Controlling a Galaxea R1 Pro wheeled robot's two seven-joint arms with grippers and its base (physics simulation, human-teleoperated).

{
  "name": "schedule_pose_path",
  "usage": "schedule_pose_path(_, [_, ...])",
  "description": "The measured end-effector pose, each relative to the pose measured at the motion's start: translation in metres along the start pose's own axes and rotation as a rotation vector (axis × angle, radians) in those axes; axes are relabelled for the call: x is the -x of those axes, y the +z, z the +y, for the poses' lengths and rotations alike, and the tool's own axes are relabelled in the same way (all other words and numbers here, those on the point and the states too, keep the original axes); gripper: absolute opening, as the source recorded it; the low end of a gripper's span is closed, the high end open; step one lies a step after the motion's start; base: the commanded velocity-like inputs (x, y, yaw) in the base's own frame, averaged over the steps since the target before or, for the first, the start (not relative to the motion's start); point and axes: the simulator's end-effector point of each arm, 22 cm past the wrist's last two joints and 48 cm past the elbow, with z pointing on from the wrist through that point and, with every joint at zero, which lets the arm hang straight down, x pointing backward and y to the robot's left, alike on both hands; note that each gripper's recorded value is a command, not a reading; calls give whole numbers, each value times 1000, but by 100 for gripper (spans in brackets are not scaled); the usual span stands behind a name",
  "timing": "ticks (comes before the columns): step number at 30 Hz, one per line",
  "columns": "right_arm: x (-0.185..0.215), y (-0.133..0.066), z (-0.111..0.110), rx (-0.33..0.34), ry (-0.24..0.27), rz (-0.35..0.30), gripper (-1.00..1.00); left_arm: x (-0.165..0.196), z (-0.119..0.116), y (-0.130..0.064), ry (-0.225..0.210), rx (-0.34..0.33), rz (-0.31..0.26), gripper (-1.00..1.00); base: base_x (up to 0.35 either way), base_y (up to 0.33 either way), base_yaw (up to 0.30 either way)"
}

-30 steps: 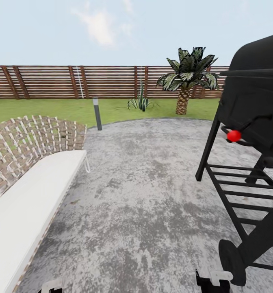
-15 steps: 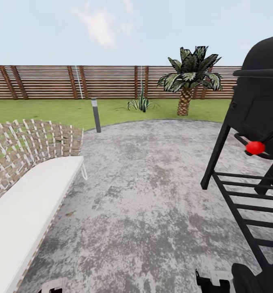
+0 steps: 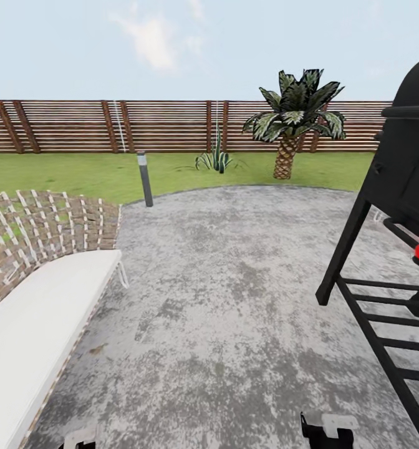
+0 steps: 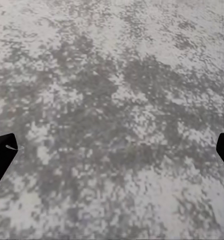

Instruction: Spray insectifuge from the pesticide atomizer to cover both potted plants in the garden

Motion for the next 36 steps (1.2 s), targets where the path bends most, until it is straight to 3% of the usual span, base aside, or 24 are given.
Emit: schedule_pose_path(36, [0, 0, 0, 0, 0, 0, 100, 0, 0, 0, 0, 0, 0, -100, 339, 0, 0])
